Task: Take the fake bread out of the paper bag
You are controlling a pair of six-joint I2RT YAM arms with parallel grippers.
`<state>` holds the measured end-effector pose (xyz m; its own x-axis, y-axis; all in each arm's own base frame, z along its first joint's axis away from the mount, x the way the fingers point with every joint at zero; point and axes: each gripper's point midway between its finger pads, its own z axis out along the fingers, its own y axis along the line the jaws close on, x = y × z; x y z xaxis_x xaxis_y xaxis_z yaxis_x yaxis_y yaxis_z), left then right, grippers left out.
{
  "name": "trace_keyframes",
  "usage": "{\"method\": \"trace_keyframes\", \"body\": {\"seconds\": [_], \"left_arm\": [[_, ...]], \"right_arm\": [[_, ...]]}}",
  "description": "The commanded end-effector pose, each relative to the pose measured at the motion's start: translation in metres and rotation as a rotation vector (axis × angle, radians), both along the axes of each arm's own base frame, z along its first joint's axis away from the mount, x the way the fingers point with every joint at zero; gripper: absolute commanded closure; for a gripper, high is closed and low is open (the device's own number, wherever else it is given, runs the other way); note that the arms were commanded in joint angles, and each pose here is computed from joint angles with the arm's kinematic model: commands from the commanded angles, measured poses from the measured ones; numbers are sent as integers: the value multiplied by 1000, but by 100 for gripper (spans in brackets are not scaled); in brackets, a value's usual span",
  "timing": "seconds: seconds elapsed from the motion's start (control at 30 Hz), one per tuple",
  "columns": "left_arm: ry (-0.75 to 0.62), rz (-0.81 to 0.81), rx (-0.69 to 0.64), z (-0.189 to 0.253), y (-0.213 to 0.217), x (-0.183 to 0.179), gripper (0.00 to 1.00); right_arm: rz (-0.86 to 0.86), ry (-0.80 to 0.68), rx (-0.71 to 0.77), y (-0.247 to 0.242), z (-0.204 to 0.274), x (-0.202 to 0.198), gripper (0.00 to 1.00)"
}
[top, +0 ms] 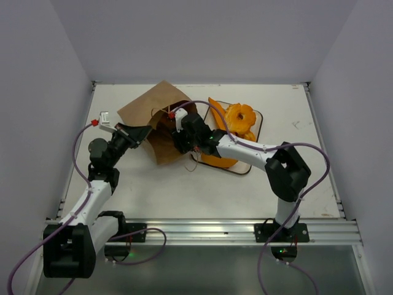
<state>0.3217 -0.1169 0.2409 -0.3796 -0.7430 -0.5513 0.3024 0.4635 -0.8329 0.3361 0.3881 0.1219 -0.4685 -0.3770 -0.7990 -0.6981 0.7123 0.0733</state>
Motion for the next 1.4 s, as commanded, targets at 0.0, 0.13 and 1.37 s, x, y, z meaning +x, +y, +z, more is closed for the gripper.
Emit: {"method": "trace_keyframes", "body": {"seconds": [0.0, 0.13, 1.37], "left_arm": [[-72, -14, -40, 20, -1, -4, 98], [-71, -16, -43, 21, -2, -5, 99], [-32, 42, 54, -2, 8, 40, 99]], "right_arm": [[-51, -59, 37, 7, 21, 21, 58], [-60, -100, 17, 5, 23, 32, 61], [59, -148, 125, -49, 87, -4, 100]]}}
